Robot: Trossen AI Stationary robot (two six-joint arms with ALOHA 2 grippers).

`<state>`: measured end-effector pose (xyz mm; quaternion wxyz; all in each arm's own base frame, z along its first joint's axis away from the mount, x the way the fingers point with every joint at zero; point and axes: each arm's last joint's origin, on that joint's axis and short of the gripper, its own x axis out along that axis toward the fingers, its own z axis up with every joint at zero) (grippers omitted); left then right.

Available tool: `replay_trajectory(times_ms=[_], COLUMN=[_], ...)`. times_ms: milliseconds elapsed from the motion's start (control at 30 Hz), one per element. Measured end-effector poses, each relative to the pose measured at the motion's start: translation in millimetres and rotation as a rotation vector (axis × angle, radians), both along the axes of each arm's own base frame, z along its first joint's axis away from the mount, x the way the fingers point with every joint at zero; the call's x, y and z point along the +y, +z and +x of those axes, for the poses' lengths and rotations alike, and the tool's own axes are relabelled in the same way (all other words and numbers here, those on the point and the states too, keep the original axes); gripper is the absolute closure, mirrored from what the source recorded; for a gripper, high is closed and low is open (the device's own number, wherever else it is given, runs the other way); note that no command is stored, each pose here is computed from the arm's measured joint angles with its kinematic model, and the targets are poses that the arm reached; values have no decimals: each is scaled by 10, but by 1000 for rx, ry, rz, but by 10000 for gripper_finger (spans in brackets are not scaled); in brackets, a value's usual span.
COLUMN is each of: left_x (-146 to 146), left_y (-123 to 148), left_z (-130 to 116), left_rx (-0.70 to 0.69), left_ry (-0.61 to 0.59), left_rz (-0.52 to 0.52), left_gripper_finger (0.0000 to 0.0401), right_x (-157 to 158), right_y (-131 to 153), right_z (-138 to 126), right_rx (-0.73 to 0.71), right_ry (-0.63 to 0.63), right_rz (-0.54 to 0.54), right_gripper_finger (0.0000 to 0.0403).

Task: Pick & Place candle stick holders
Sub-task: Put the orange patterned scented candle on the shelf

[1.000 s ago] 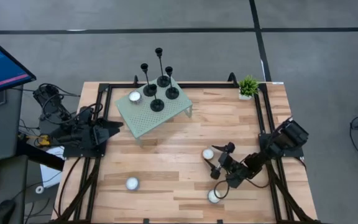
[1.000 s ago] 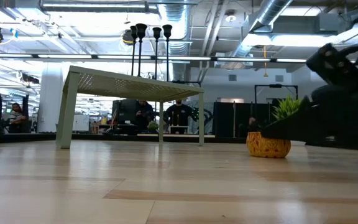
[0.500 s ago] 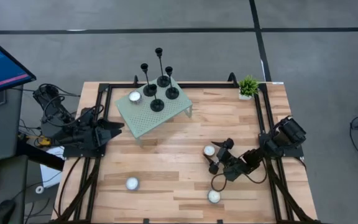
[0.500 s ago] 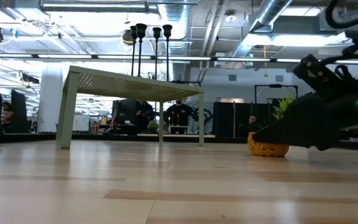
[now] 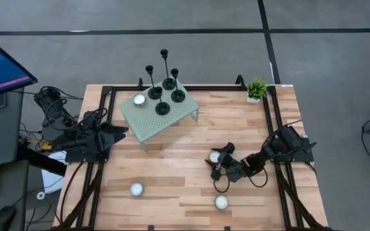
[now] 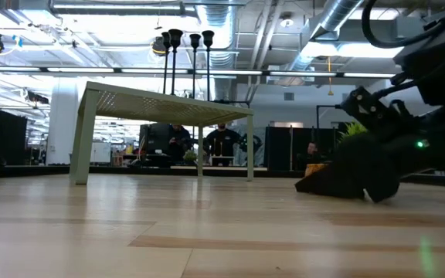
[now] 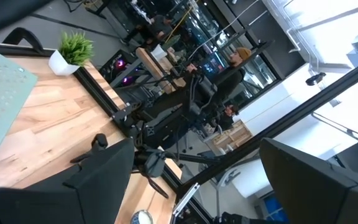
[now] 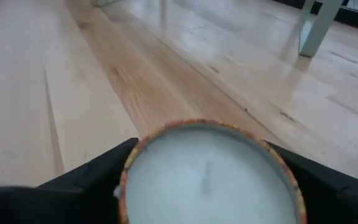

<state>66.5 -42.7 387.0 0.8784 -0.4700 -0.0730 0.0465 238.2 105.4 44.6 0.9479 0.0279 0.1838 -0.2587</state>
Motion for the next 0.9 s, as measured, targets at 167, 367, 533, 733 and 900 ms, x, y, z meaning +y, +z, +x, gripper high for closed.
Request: replay_trajectory(times_ms=[167,367,533,733,900], left_x=[0,-1,-1,-12,-23], left_y=[6,6,6,9,16], left_z=[-3,-2,-3,-2,-2], left_rx=[-6,-6,-7,-13,-22], left_ry=[-18,-19,-20,-60,-99], left_rz=[-1,0,0,3,12], left_gripper_finger=[52,52,52,52,52], right_x=[21,19,-37,-206,-366], right_y=[62,205,564,1192,1663], right_z=[17,36,207,702,1162], right_rx=[-21,-48,-114,-87,-101], right_ry=[24,30,68,130,162], right_rz=[29,39,24,-62,-104], right_gripper_finger=[128,128,127,122,120])
